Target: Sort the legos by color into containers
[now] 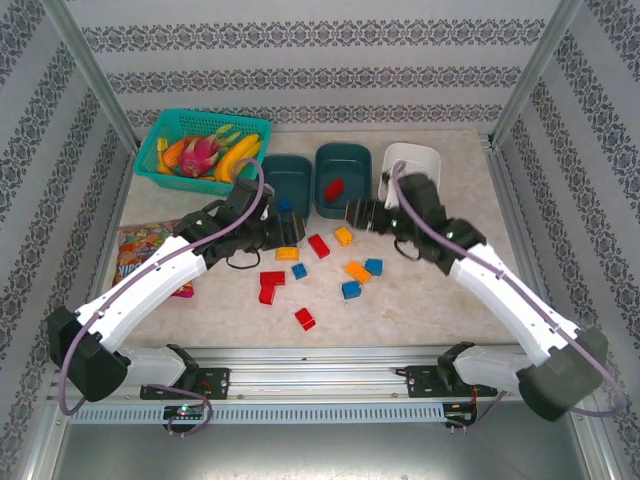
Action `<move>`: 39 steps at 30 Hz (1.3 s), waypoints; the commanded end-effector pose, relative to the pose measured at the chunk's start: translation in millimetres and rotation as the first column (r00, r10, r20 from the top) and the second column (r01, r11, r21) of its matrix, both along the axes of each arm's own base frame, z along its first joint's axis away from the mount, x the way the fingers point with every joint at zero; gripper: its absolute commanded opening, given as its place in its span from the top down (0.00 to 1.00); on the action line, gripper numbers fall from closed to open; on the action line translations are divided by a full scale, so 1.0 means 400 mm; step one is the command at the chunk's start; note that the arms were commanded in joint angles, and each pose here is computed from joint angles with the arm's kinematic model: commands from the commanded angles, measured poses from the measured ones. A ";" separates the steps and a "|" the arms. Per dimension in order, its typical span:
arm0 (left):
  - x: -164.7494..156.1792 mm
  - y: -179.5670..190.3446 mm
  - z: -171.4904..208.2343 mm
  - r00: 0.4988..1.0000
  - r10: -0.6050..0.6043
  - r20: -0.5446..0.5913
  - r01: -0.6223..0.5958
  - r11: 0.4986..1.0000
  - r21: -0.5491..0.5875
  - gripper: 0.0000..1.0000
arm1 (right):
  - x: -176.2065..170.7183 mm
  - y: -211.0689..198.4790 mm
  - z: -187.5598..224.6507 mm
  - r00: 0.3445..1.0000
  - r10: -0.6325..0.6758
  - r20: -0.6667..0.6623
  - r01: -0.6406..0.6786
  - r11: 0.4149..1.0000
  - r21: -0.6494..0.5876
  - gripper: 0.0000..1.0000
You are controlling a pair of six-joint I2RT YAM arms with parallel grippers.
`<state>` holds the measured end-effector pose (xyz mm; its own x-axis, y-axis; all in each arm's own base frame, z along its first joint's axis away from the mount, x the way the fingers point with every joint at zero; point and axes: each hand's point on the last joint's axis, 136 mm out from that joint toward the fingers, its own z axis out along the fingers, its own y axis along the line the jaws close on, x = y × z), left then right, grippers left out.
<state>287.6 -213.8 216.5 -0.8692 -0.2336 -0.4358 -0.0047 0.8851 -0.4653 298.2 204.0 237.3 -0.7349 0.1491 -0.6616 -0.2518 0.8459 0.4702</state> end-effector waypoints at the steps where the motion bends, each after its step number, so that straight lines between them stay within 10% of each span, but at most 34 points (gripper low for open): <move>1: -0.006 0.017 -0.088 0.995 0.031 -0.093 -0.024 0.997 0.070 0.21 | -0.068 0.042 -0.034 0.996 0.068 0.065 -0.069 0.997 0.016 0.23; 17: 0.187 0.010 -0.339 0.996 -0.063 -0.061 0.083 0.898 0.433 0.33 | -0.162 0.050 -0.137 0.994 0.104 0.031 -0.106 0.992 0.072 0.18; 39: 0.289 -0.001 -0.447 0.988 -0.109 -0.106 0.148 0.854 0.499 0.60 | -0.179 -0.028 -0.128 1.000 -0.003 0.024 0.000 0.992 0.126 0.15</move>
<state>391.7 -219.4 35.0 -0.9205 0.1020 -0.3772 0.1052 0.9944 0.0121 227.0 199.6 192.2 -0.7121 0.2151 -0.6683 -0.2952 0.7719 0.5630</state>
